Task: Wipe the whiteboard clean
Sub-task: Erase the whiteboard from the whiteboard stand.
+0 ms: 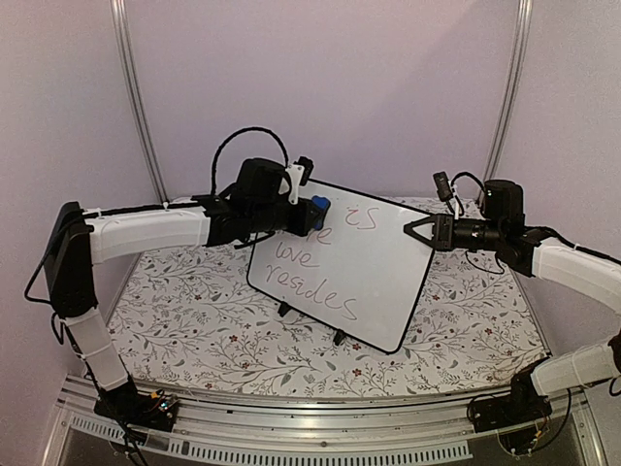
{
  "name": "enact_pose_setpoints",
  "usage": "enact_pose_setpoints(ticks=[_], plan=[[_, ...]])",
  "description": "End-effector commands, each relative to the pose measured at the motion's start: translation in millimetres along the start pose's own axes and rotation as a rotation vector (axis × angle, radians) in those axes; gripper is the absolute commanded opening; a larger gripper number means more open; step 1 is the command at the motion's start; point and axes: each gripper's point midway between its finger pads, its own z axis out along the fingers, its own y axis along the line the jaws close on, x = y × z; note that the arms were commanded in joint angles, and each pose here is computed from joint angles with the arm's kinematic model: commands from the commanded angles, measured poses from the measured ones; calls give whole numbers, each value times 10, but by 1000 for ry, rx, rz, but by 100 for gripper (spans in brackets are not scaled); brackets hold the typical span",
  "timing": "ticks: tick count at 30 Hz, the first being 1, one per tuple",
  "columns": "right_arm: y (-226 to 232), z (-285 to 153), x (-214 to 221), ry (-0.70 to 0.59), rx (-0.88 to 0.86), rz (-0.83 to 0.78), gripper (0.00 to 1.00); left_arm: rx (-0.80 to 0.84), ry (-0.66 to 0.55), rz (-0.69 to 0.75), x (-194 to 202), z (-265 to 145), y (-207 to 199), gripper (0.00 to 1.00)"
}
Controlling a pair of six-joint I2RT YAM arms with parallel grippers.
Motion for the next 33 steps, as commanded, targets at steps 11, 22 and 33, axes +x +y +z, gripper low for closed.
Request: enact_pose_setpoints(ticks=[11,22,33], plan=[[233,80,237,98,-110,-89,0,-7,104,-36,601,-38,76,0],[234,76,237,97,-110,-89,0,-38,48,-2,323,-7,100,0],[239,68,238,95,-107,-91,0,24,-15,19,-92,158,-98,0]])
